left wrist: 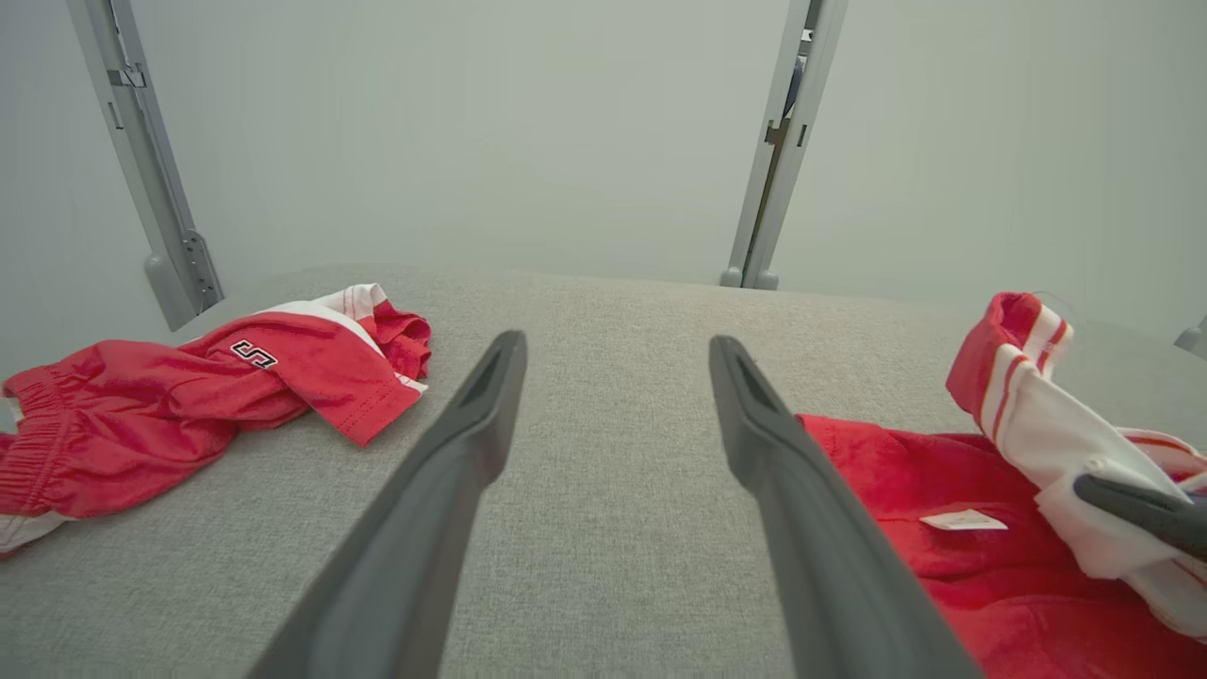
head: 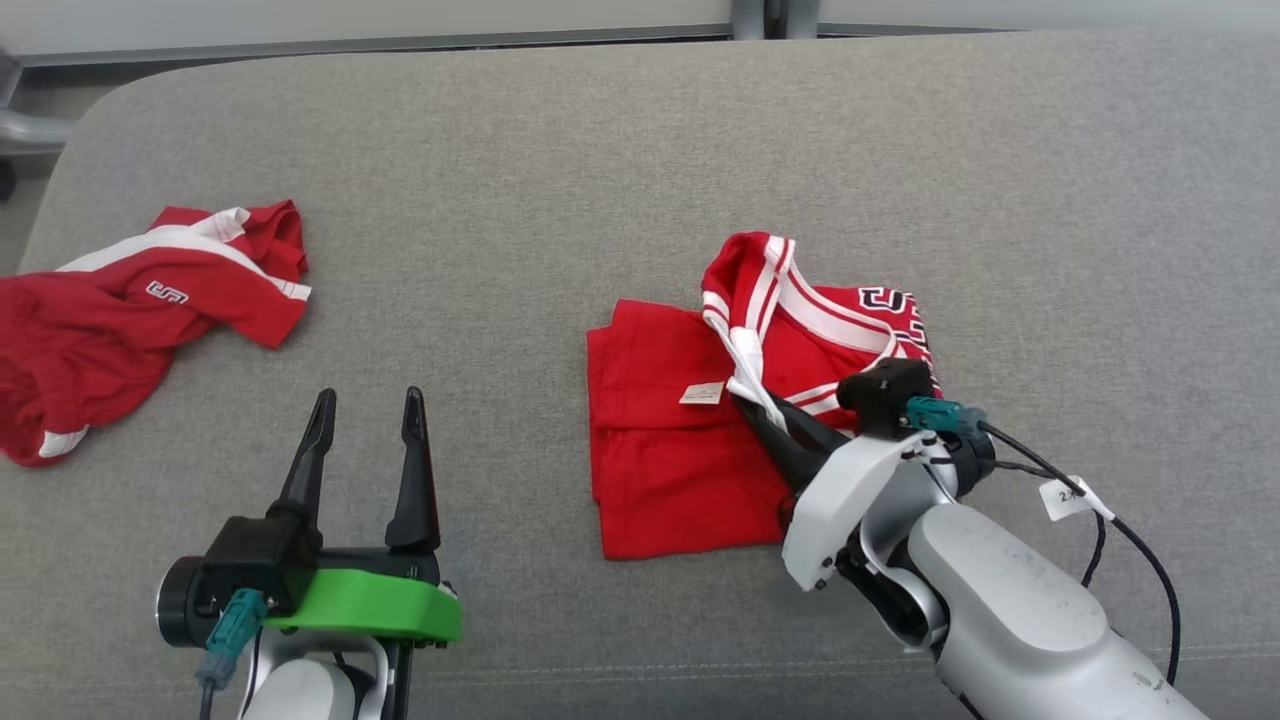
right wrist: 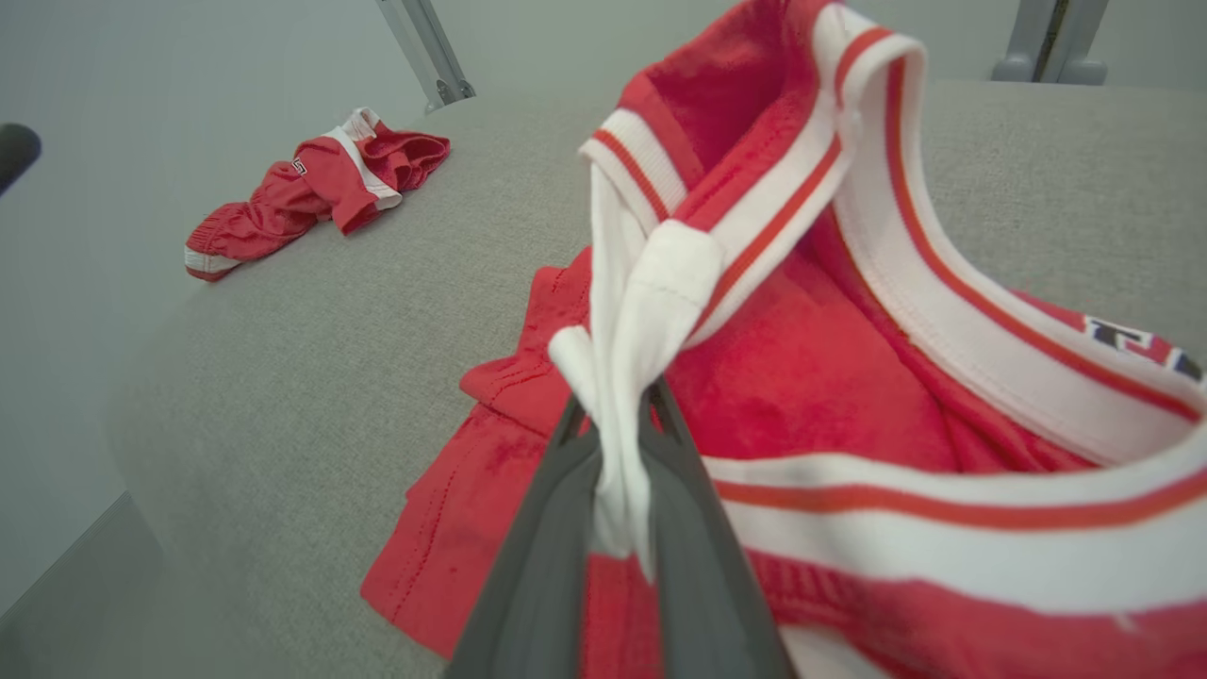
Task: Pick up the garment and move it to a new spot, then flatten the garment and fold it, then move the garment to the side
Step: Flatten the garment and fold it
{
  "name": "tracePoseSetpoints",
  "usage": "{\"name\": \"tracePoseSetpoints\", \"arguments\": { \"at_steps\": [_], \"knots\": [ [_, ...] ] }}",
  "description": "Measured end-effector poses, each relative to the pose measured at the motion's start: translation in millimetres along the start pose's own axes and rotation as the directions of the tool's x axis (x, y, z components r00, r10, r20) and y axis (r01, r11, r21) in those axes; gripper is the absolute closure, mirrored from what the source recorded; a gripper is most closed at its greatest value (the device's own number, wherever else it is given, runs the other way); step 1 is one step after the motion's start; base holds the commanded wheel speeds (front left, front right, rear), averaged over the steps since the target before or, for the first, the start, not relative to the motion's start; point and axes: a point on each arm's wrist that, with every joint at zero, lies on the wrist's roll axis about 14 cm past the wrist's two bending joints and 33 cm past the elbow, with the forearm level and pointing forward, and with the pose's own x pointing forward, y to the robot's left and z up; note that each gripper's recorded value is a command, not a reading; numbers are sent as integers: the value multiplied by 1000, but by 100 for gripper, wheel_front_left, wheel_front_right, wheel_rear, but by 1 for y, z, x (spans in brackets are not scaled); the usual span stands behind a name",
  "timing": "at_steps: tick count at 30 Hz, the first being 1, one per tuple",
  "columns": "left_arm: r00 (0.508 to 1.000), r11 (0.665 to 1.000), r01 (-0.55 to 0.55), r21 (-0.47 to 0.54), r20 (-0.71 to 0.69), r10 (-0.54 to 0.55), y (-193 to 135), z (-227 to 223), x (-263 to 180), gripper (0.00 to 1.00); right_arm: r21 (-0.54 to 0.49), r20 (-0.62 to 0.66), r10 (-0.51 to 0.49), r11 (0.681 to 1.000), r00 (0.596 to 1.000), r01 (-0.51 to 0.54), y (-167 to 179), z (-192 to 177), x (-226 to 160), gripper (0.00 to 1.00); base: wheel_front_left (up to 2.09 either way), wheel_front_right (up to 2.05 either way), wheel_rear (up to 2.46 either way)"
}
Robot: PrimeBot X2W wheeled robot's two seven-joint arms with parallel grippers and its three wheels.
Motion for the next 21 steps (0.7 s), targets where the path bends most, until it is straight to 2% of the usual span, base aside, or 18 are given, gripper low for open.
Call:
{"name": "tracePoseSetpoints", "arguments": {
  "at_steps": [11,13,21],
  "knots": [
    [998,998,-67,2,1,67,19,1,-8,0,72,-82,78,995,994,-73,36,-28,29,100,0,0,0],
    [997,997,-71,2,-2,71,21,0,-8,0,70,-103,75,995,992,-68,34,-34,32,0,0,0,0],
    [997,997,-72,2,-4,72,21,-2,-5,0,137,-33,156,979,987,-150,67,-23,38,0,0,0,0]
  ]
}}
